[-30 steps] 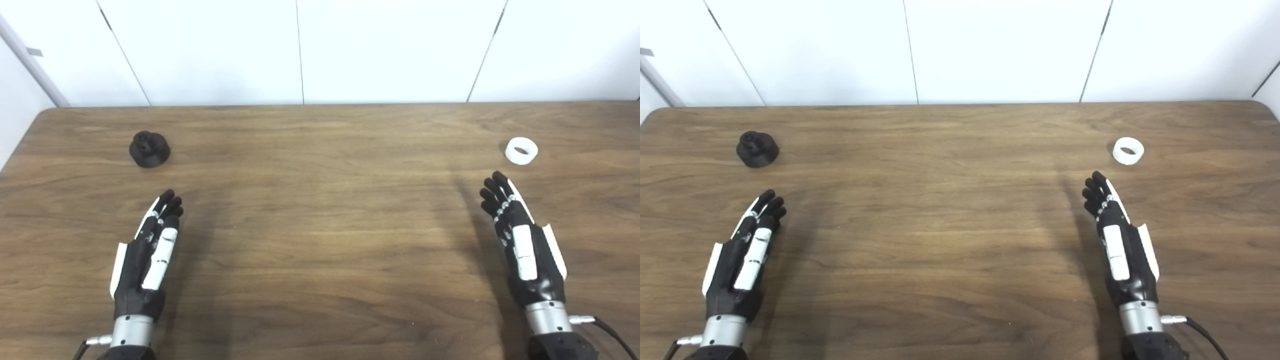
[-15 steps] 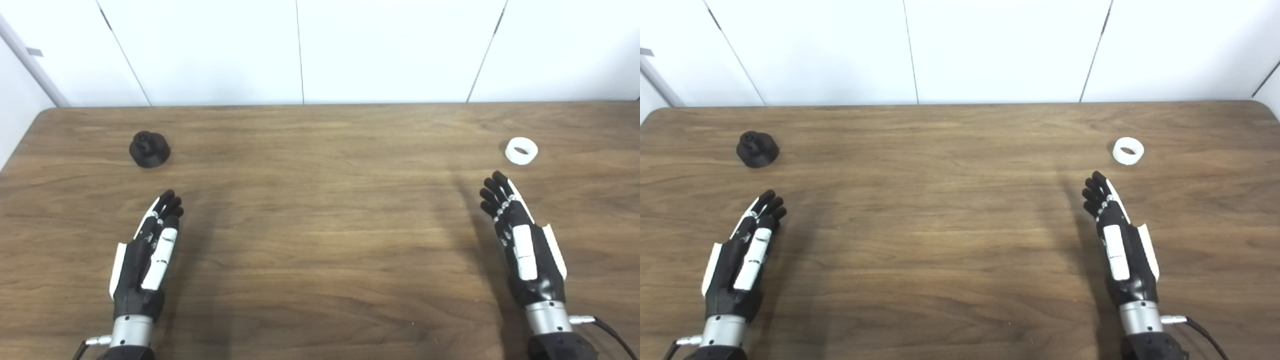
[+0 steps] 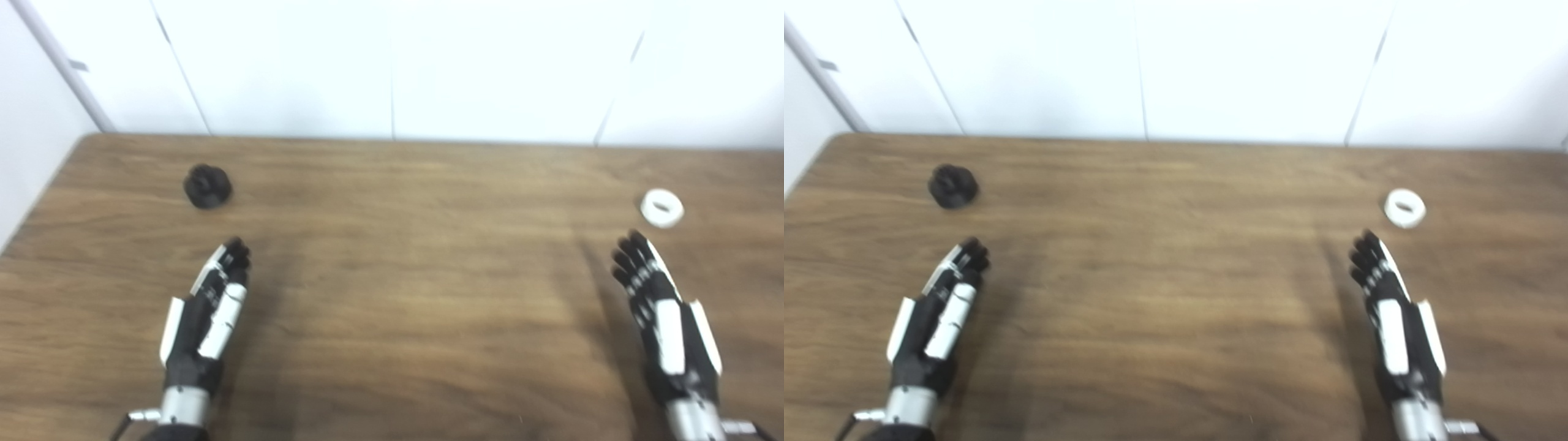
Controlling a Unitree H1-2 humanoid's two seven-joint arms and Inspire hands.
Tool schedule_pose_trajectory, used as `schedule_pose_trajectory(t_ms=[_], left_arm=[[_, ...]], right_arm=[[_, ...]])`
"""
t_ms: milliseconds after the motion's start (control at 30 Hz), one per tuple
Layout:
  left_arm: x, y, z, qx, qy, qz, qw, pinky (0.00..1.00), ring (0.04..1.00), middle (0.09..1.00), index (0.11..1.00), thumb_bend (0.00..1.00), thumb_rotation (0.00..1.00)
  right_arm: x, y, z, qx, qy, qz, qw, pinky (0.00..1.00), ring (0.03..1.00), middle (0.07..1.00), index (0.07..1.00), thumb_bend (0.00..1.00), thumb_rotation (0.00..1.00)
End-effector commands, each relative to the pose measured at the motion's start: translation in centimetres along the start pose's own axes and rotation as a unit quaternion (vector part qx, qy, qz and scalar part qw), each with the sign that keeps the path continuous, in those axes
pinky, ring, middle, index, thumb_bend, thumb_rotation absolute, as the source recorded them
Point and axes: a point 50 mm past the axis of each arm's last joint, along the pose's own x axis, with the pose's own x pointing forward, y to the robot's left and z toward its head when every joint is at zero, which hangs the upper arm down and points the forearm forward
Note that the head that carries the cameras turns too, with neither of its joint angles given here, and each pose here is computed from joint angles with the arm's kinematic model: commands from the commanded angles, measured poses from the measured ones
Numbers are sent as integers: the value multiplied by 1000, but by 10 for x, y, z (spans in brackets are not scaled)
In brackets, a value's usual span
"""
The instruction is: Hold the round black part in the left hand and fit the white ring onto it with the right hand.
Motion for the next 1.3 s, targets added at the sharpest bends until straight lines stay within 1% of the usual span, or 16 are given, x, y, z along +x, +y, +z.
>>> schedule_pose_trajectory(t_ms=[0, 167, 367, 567, 633, 667, 767, 833, 900, 1000, 1100, 1267], left_arm=[[-41, -4, -16, 2, 36, 11, 999, 955, 912, 900, 909, 463, 646], [-41, -10, -20, 9, 37, 10, 999, 955, 917, 905, 916, 432, 671], [-42, -15, -22, 14, 37, 8, 999, 960, 923, 908, 921, 440, 703], [-42, -20, -23, 17, 39, 8, 999, 975, 930, 915, 928, 450, 728], [-42, -21, -24, 16, 39, 9, 999, 983, 932, 914, 925, 450, 726], [-42, -22, -24, 16, 39, 10, 999, 984, 930, 911, 917, 473, 708], [-42, -25, -25, 16, 40, 13, 999, 983, 928, 908, 912, 491, 693], [-42, -27, -25, 19, 42, 15, 999, 984, 927, 903, 911, 497, 683], [-43, -29, -25, 19, 43, 15, 999, 981, 926, 899, 908, 507, 682], [-43, -30, -26, 17, 44, 16, 999, 971, 920, 900, 911, 493, 684], [-43, -32, -26, 15, 46, 17, 999, 964, 920, 903, 917, 505, 686], [-44, -31, -26, 19, 47, 18, 999, 961, 927, 908, 923, 477, 719]], right_arm=[[-28, -13, -35, -1, 61, -3, 998, 966, 944, 951, 959, 569, 1000], [-28, -16, -38, 7, 65, -6, 998, 994, 960, 967, 979, 557, 1000], [-27, -18, -41, 14, 64, -5, 998, 1000, 987, 990, 999, 535, 1000], [-27, -21, -41, 11, 58, -1, 998, 1000, 986, 992, 1000, 494, 1000], [-27, -22, -41, 13, 57, -2, 998, 1000, 987, 992, 1000, 490, 1000], [-27, -22, -41, 15, 58, -2, 998, 1000, 991, 994, 1000, 482, 1000], [-27, -23, -40, 21, 60, -1, 998, 1000, 998, 999, 1000, 485, 1000], [-27, -25, -41, 8, 69, -8, 998, 1000, 986, 991, 998, 478, 1000], [-26, -25, -39, -3, 74, -12, 997, 990, 976, 987, 997, 447, 1000], [-26, -26, -39, -8, 77, -12, 997, 988, 976, 988, 998, 426, 1000], [-26, -26, -39, -13, 76, -13, 997, 986, 975, 987, 997, 417, 1000], [-26, -27, -39, -17, 73, -12, 997, 991, 975, 983, 993, 383, 1000]])
